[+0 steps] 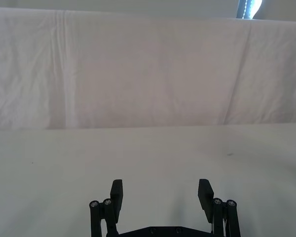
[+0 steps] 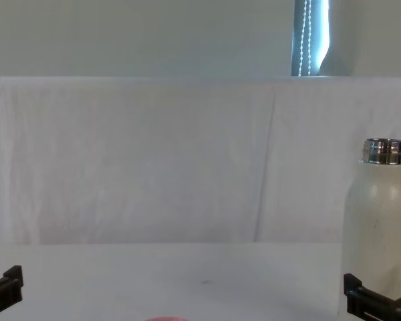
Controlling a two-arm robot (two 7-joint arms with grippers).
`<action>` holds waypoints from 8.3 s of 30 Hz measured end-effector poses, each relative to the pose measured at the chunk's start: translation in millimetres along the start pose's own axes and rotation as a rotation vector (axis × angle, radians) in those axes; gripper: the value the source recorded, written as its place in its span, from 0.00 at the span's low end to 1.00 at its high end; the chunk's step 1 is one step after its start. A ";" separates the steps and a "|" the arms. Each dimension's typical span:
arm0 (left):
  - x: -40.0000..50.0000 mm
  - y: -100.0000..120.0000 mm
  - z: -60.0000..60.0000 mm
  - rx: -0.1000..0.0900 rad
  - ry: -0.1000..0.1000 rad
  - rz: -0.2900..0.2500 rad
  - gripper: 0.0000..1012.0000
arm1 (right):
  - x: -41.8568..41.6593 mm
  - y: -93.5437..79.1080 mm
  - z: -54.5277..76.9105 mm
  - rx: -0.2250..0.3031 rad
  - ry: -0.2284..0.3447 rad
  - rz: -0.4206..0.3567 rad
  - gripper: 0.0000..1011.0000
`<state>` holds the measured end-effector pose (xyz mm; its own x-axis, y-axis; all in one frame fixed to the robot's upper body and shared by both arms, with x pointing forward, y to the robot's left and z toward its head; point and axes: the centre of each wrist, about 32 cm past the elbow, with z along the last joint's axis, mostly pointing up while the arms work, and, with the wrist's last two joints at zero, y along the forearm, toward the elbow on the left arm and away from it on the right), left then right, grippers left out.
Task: Grasp the thermos with one hand and pour water into the cup lid.
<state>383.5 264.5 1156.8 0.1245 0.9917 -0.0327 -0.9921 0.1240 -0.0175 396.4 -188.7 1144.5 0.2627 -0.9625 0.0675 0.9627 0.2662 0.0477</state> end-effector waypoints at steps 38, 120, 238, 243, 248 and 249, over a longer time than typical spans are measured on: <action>0.0 0.0 0.0 0.000 0.000 0.000 0.99 | 0.0 0.0 0.0 0.000 0.000 0.000 0.99; 0.0 0.0 0.0 0.000 0.000 0.000 0.99 | 52.2 36.3 -1.6 -0.084 0.144 0.095 0.99; 0.0 0.0 0.0 0.000 0.000 0.000 0.99 | 52.8 83.2 -15.5 -0.076 0.129 0.061 0.94; 0.0 0.0 0.0 0.000 0.000 0.000 0.99 | 52.8 83.2 -15.5 -0.076 0.129 0.061 0.94; 0.0 0.0 0.0 0.000 0.000 0.000 0.99 | 53.2 82.6 -14.4 -0.072 0.119 0.064 0.94; 0.0 0.0 0.0 0.000 0.000 0.000 0.99 | 53.2 82.1 -13.3 -0.067 0.107 0.066 0.94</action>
<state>383.5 264.5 1156.8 0.1244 0.9917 -0.0327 -0.9921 0.1239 -0.0176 490.3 -218.7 1138.7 0.3275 -0.9440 -0.0389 0.9443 0.3285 -0.0206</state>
